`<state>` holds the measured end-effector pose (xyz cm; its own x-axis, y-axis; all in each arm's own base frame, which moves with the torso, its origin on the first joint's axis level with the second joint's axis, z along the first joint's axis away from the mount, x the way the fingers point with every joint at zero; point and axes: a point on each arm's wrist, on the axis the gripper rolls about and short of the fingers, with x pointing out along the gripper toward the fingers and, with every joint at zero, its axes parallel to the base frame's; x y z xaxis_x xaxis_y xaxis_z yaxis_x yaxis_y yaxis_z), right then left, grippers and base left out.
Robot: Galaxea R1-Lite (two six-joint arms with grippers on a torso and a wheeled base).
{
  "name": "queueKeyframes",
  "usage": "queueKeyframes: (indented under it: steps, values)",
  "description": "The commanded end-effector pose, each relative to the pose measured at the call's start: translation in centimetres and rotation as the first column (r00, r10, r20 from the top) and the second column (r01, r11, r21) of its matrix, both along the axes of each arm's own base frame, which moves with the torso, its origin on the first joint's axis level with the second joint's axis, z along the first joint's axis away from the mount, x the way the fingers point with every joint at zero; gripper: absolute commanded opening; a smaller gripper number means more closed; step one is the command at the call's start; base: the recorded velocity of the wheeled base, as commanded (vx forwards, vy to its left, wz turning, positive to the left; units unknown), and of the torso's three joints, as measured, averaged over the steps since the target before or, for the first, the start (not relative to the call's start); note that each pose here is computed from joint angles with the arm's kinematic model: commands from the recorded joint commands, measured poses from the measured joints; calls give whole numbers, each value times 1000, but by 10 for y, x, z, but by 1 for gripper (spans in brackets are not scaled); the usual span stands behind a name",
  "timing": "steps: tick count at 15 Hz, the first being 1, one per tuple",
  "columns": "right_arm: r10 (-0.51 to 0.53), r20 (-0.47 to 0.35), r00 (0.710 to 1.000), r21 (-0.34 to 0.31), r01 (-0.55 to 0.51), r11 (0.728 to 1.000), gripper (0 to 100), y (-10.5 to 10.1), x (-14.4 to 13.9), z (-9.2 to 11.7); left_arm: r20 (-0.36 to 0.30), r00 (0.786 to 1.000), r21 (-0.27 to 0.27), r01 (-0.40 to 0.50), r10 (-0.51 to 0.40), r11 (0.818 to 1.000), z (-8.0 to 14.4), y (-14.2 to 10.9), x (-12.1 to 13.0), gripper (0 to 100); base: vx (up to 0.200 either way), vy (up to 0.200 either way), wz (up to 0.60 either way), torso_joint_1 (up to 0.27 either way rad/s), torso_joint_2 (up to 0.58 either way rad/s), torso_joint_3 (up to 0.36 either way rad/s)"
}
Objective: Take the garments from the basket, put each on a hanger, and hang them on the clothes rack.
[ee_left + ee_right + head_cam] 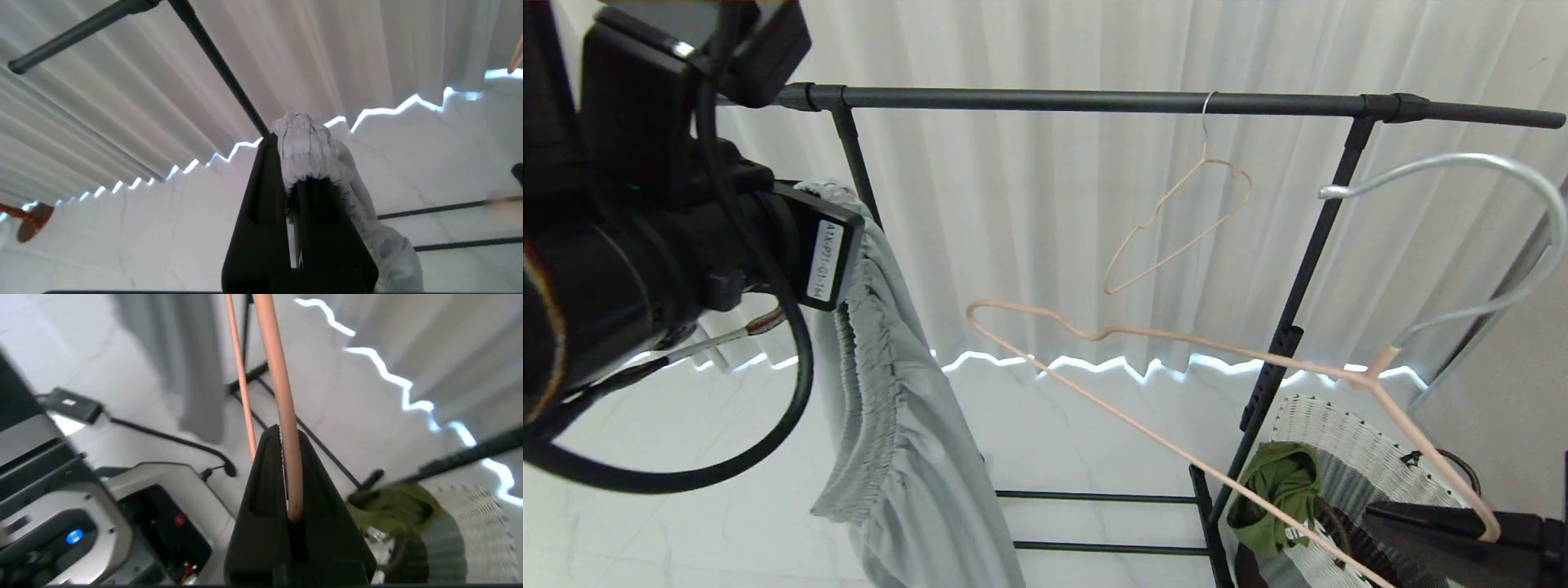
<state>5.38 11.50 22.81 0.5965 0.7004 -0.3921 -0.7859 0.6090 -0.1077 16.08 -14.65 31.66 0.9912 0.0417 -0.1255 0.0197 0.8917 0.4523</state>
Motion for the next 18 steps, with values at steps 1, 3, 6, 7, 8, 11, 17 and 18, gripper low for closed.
queueKeyframes:
  steps: [1, 3, 6, 7, 8, 11, 17, 18]
  values:
    - [72, -15, 997, -33, -72, 997, 0, 12, -6, -4, -28, 1000, -10, -8, 8, 1000, -8, -20, 19, 0, 0, 0, 0, 0, 0, 0]
    - [80, -30, 996, -52, -82, 995, 0, 18, -6, -8, -24, 1000, -33, -11, 10, 999, -6, -25, 24, 0, 0, 0, 0, 0, 0, 0]
    - [66, -53, 996, -41, -68, 997, 0, 28, -3, -10, -17, 1000, -62, -11, 10, 998, -3, -27, 24, 0, 0, 0, 0, 0, 0, 0]
    - [60, -57, 997, -36, -62, 997, 0, 30, -2, -10, -15, 1000, -68, -12, 11, 998, -3, -26, 24, 0, 0, 0, 0, 0, 0, 0]
    - [51, -66, 996, -31, -53, 998, 0, 32, -1, -11, -14, 1000, -72, -11, 10, 997, -2, -26, 23, 0, 0, 0, 0, 0, 0, 0]
    - [-2, -113, 994, 14, 3, 1000, 0, 40, 5, -6, -12, 1000, -77, -11, 10, 997, -2, -26, 23, 0, 0, 0, 0, 0, 0, 0]
    - [-91, -116, 989, 47, 97, 994, 0, 42, 21, 4, -13, 999, -66, -33, 32, 997, -4, -26, 22, 0, 0, 0, 0, 0, 0, 0]
    - [-89, -113, 990, 53, 96, 994, 0, 45, 22, 4, -15, 1000, -64, -18, 17, 998, -4, -30, 20, 0, 0, 0, 0, 0, 0, 0]
